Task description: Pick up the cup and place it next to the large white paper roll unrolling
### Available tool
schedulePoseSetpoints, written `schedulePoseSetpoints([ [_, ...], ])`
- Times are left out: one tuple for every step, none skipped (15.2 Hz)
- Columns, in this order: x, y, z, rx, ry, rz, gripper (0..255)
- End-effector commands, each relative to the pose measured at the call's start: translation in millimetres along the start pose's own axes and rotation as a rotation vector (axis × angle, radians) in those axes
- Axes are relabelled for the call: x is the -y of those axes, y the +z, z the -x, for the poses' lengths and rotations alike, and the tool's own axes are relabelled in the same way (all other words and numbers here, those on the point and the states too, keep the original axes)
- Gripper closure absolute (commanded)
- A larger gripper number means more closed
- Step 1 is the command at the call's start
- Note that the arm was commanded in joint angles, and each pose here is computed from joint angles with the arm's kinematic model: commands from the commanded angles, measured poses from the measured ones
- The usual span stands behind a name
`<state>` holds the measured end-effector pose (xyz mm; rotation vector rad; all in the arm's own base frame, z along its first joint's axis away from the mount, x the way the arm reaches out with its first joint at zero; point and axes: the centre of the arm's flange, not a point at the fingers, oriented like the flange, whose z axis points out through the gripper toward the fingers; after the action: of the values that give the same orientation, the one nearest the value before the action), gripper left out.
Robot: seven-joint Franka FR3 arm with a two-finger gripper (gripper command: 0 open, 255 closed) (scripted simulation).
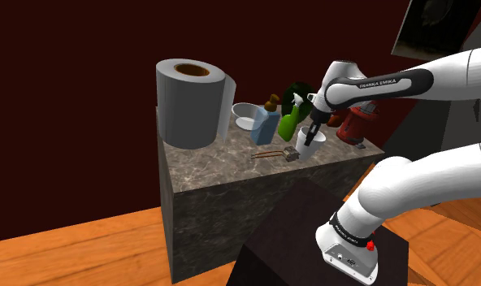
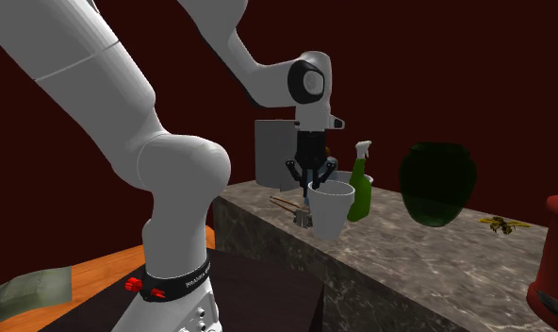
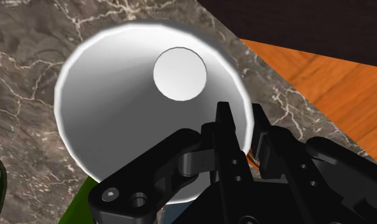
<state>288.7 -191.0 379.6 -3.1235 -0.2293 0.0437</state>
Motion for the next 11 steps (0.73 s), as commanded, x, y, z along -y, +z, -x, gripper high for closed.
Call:
schedulePoseSetpoints([
  [0, 0, 0, 0.001, 0.0, 0.0, 255],
  [0, 0, 0, 0.001, 0.0, 0.0, 255],
  [0, 0, 0, 0.001, 0.0, 0.0, 255],
  [0, 0, 0, 0.001, 0.0, -0.001, 255],
  [0, 0, 0, 0.001, 0.0, 0.0, 255],
  [0, -5, 0, 0.001, 0.0, 0.0, 255],
  [0, -10, 0, 0.001, 0.0, 0.0, 255],
  [0, -15, 1, 0.001, 0.0, 0.0, 255],
  [0, -21, 1, 0.001, 0.0, 0.0, 255],
  [0, -26, 1, 0.001, 0.0, 0.0, 255],
  [0, -31, 1, 0.001, 0.0, 0.0, 255],
])
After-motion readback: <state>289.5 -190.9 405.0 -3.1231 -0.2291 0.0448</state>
